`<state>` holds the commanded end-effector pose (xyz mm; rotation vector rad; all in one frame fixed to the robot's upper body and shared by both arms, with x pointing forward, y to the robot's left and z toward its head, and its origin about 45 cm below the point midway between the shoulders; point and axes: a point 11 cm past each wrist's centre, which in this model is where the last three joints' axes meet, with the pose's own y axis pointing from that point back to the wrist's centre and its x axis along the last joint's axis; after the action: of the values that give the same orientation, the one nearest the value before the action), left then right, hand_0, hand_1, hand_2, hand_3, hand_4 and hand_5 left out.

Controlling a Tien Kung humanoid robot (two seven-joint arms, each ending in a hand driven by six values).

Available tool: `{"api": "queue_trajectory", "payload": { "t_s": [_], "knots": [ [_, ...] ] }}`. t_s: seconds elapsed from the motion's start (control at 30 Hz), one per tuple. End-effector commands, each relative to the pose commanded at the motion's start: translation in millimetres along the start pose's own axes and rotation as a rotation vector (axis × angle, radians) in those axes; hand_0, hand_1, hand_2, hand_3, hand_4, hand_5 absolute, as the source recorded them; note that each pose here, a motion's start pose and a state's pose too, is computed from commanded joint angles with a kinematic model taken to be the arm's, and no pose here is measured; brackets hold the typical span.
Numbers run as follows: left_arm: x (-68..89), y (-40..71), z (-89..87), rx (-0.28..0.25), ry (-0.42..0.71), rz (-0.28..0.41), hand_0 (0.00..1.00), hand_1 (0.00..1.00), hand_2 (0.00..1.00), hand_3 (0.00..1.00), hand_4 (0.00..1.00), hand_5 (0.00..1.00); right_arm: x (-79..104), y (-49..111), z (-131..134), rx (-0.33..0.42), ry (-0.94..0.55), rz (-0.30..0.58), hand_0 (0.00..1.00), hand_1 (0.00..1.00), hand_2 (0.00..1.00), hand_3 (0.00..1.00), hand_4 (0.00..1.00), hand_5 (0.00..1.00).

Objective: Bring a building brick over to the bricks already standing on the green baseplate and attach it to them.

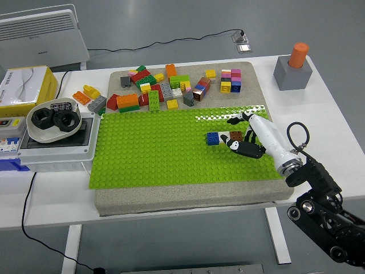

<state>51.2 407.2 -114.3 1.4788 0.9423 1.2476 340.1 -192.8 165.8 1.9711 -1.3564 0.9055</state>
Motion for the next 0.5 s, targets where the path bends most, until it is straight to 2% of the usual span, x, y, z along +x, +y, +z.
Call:
{"api": "queue_trajectory", "payload": {
  "t_s": [0.2, 0.5],
  "knots": [
    [0.7, 0.1, 0.8, -0.002, 0.000, 0.001, 0.757, 0.603, 0.620, 0.720, 0.749, 0.788, -7.2, -3.1, -2, -0.007, 0.059, -0.053, 0.162, 0.226, 0.703, 0.676, 0.729, 0.461],
    [1.3, 0.2, 1.3, -0.003, 0.000, 0.003, 0.758, 0.603, 0.617, 0.720, 0.751, 0.784, -15.4, -7.1, 6, -0.037, 0.083, -0.085, 0.159, 0.225, 0.703, 0.677, 0.726, 0.461]
  ]
}}
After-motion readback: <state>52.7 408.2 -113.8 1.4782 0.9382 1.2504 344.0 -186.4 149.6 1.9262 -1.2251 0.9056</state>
